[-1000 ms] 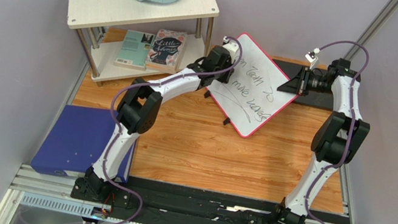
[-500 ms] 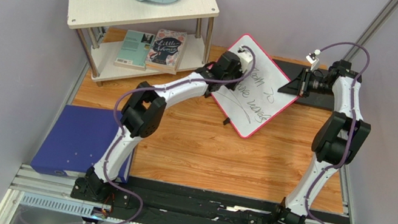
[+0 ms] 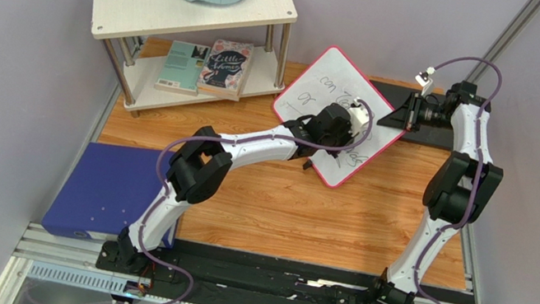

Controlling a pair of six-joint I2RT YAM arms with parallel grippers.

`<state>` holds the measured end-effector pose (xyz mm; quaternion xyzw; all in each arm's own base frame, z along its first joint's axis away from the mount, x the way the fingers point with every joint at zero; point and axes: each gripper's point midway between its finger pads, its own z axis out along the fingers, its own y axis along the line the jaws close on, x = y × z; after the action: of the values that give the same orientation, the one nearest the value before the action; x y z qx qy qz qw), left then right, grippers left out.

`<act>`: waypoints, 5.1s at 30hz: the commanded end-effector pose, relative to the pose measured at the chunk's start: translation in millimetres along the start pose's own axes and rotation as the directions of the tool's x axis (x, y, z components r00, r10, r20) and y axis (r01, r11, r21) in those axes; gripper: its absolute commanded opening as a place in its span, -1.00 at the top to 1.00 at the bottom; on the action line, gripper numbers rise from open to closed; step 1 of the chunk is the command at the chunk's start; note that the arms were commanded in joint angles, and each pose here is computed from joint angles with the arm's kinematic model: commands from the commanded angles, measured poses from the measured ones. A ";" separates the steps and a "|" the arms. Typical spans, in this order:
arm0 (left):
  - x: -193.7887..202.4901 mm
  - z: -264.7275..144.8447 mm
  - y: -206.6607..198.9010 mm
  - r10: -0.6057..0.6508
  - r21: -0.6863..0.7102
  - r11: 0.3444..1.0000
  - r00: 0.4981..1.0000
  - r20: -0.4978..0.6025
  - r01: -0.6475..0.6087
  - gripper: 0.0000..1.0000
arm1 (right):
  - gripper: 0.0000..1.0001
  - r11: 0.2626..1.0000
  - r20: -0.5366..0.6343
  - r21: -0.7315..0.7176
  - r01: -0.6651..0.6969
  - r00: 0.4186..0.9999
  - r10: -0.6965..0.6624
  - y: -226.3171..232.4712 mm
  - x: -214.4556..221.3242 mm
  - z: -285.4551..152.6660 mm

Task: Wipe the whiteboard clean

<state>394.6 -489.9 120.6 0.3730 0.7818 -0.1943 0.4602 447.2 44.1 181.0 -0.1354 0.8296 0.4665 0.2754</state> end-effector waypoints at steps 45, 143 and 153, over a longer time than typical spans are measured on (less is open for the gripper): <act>39.3 12.7 -96.4 0.203 0.211 0.964 0.960 -0.195 -0.161 1.00 | 1.00 0.985 -0.096 0.139 0.100 0.992 -0.087 -14.2 18.0 9.4; 19.2 -12.5 -6.0 -0.233 -0.255 0.940 0.973 0.001 0.225 1.00 | 1.00 0.991 -0.095 0.032 0.128 0.988 -0.124 1.3 23.2 11.4; 56.6 1.0 6.3 -0.296 -0.264 0.926 0.953 -0.068 0.269 1.00 | 1.00 0.992 -0.105 0.023 0.125 0.987 -0.122 -3.2 26.9 14.0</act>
<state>366.5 -493.0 103.8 0.2233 0.8453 -0.1845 0.4491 440.9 44.2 182.5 -0.1542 0.8174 0.4720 0.2920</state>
